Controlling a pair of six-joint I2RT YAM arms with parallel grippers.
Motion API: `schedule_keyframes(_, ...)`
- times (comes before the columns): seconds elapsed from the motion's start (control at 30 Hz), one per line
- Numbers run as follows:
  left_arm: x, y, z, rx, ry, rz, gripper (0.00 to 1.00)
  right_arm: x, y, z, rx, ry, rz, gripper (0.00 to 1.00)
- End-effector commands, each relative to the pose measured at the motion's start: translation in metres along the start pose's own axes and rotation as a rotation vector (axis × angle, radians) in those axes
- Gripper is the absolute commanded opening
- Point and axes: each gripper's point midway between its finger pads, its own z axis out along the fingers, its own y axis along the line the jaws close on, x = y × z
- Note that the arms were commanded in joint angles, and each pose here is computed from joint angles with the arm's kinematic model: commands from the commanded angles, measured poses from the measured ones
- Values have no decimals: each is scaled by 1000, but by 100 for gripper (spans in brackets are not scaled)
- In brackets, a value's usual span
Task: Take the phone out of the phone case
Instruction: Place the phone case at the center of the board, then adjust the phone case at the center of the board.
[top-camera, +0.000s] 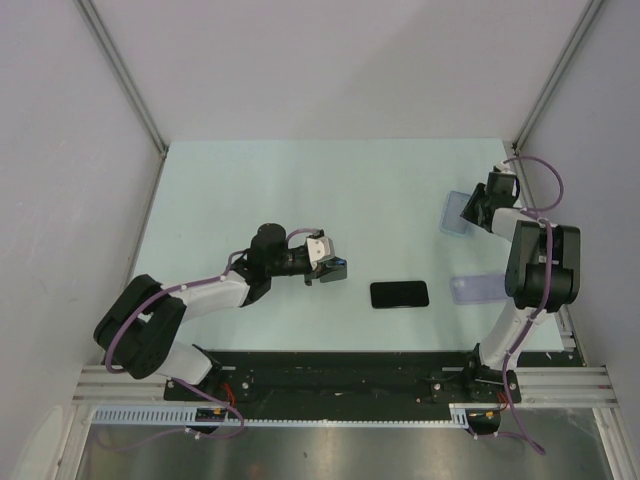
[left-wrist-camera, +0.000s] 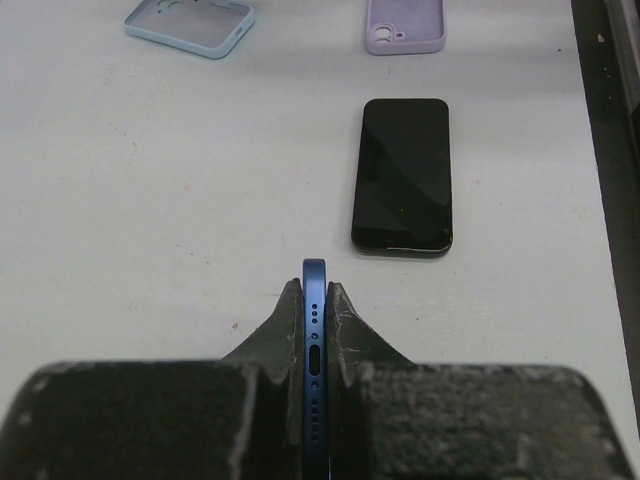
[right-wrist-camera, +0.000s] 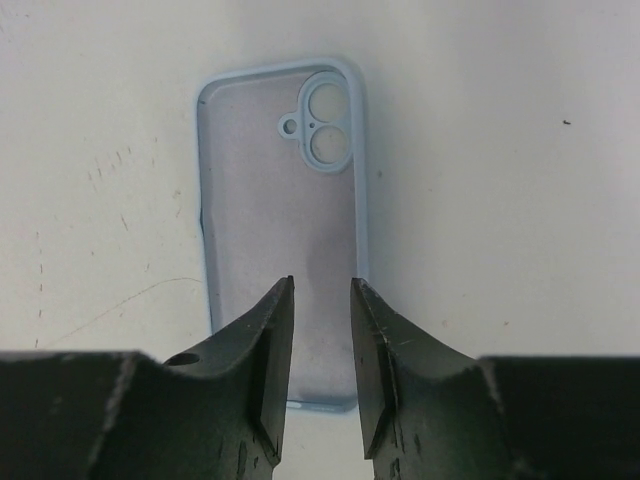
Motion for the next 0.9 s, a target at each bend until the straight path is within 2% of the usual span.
schedule_keyframes(0.0,-18,2,0,11,-52,35,0,-26,-5,-2,56,-65,-55,34)
schedule_keyframes(0.13,-18,2,-1,7,-50,37,1,-33,15,-16,-28,-69,-65,34)
schedule_keyframes(0.2,-17,2,0,7,-49,37,1,-45,29,-27,-41,-108,-138,35)
schedule_keyframes(0.3,-17,2,1,12,-48,34,0,-60,34,-40,30,-131,-230,38)
schedule_keyframes(0.57,-19,2,0,12,-54,37,0,-31,3,-23,161,6,-309,38)
schedule_keyframes(0.87,-17,0,0,16,-51,35,1,1,-12,-1,188,132,-345,37)
